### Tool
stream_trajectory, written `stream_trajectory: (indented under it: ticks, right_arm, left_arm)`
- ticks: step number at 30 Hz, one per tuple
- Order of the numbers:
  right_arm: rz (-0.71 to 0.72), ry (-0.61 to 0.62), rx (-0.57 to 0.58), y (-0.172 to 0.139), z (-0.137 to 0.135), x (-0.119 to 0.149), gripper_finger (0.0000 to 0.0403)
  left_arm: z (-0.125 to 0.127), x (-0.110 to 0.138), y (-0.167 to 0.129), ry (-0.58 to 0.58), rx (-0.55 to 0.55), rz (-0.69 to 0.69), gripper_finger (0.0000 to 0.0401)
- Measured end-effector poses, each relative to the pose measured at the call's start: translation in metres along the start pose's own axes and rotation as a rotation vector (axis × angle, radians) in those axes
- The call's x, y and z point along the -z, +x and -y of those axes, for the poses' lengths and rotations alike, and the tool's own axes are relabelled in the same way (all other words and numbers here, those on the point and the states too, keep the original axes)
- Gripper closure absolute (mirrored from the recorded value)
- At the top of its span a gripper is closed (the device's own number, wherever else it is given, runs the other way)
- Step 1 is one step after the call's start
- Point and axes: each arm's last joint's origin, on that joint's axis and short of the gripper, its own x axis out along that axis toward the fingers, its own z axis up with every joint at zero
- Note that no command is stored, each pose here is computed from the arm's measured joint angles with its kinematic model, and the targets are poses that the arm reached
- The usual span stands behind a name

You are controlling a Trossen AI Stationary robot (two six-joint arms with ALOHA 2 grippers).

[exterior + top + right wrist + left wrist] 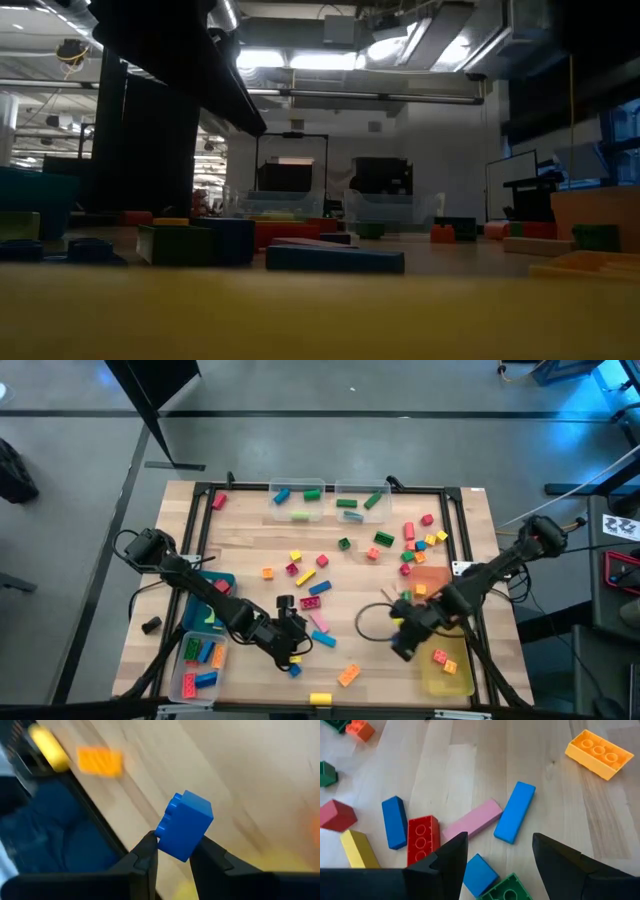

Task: Sort blocks by size
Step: Put the blue game piece into the yellow bin

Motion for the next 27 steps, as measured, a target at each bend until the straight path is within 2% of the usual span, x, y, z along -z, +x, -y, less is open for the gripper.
stream_trajectory:
  ticks: [11,16,20,23,25,27]
  right_arm:
    - [-0.186,0.084,0.131,-0.01,0.01,0.059,0.0311]
    - [-0.22,0.16,0.204,-0.011,0.015,0.075,0.031]
    - [-0.23,0.166,0.212,-0.011,0.016,0.081,0.0309]
    - [-0.228,0.177,0.212,-0.011,0.016,0.08,0.0295]
    - [-0.226,0.196,0.215,-0.011,0.016,0.08,0.0278]
    - [-0.224,0.199,0.224,-0.011,0.016,0.08,0.0256]
  left_arm:
    - [-0.001,-0.001,0.001,0.001,-0.002,0.004,0.0196]
    - [-0.002,-0.001,0.001,0.013,-0.004,0.004,0.0196]
    - [-0.002,-0.001,0.001,0.029,-0.004,0.004,0.0196]
    - [-0.003,-0.001,0.002,-0.028,-0.006,-0.001,0.0196]
    - [-0.004,0.001,0.002,-0.104,-0.015,-0.021,0.0196]
    - [-0.007,0.005,0.002,-0.13,-0.031,-0.064,0.0196]
